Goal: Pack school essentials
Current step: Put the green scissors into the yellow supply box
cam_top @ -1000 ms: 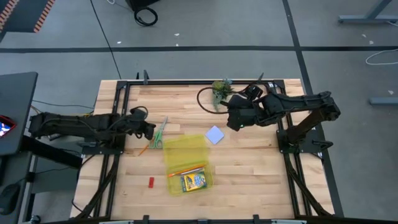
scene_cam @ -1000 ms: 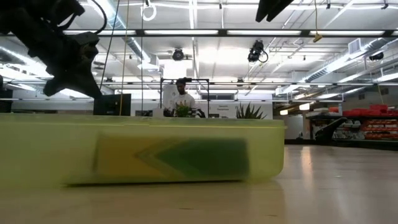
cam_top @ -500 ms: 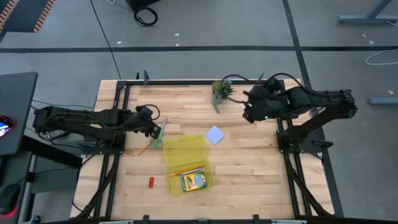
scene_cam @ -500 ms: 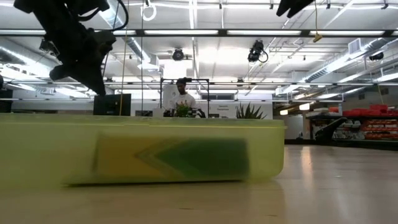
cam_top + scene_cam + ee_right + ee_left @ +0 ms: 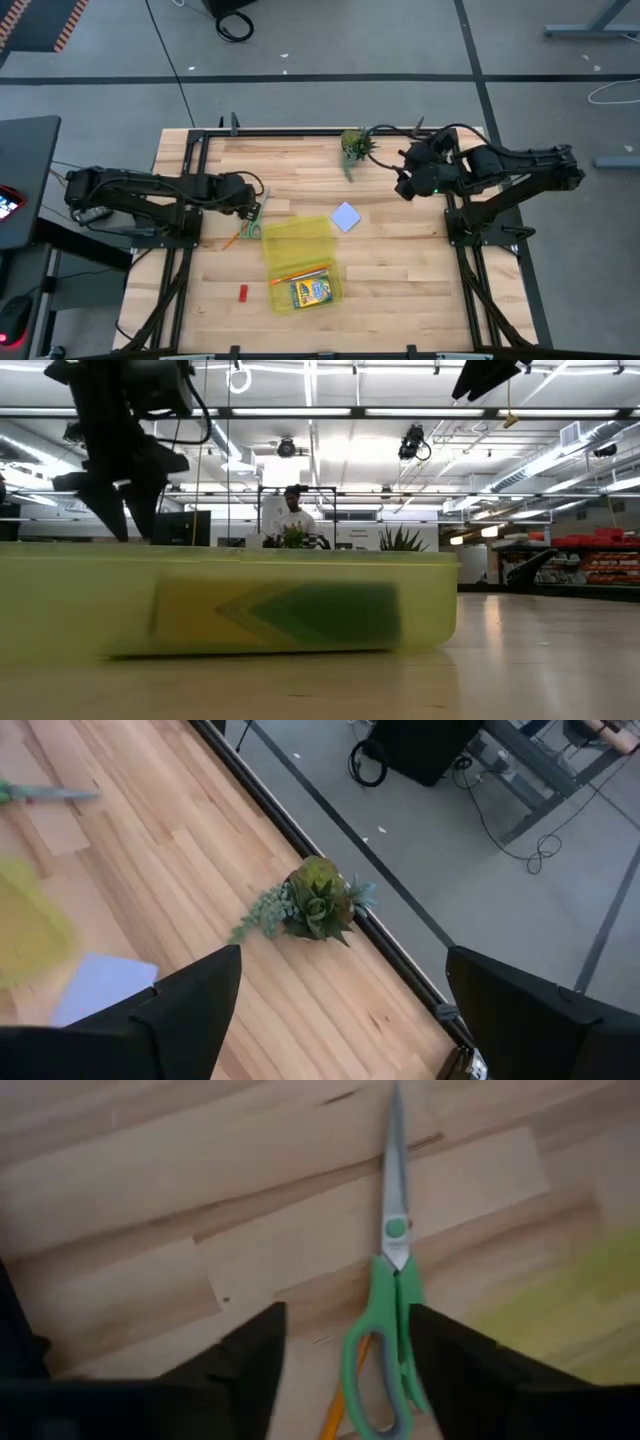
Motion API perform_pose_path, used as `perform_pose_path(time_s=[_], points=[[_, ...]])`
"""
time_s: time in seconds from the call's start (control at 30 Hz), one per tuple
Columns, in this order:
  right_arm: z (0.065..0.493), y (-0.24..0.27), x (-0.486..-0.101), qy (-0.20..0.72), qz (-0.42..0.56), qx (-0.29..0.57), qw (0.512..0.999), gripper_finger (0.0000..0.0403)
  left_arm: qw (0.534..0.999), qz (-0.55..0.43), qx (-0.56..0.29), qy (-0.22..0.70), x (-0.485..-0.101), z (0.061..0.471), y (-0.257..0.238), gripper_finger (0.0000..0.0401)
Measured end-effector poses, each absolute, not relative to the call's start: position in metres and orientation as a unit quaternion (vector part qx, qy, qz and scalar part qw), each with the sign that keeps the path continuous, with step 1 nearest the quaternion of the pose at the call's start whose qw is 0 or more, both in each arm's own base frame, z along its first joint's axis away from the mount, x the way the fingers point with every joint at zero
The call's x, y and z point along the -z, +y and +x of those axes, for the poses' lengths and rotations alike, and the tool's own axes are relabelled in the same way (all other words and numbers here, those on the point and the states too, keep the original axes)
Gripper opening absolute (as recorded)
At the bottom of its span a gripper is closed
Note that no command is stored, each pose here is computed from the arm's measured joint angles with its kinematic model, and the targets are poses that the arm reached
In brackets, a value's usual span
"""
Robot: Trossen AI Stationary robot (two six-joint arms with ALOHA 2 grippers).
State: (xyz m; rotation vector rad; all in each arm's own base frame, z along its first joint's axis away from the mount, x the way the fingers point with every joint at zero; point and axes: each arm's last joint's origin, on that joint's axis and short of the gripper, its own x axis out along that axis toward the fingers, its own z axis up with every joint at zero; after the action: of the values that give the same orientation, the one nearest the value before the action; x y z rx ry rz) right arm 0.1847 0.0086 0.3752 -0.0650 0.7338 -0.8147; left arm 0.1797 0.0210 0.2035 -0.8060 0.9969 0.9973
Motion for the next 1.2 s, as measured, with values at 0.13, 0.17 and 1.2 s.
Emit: perform_pose_path(time_s=[0.13,0.17,1.2], points=[[0.186,0.009,-0.371,0.355,-0.043,0.381,0.852,0.0359,0.662,-0.378,-0.460,0.454,-0.196,0.184,0.022,0.0287],[0.187,0.009,-0.371,0.355,-0.047,0.379,0.853,0.0359,0.657,-0.381,-0.465,0.455,-0.194,0.185,0.023,0.0296],[0.174,0.004,-0.381,0.350,-0.082,0.363,0.860,0.0359,0.652,-0.380,-0.500,0.424,-0.188,0.217,0.020,0.0233]])
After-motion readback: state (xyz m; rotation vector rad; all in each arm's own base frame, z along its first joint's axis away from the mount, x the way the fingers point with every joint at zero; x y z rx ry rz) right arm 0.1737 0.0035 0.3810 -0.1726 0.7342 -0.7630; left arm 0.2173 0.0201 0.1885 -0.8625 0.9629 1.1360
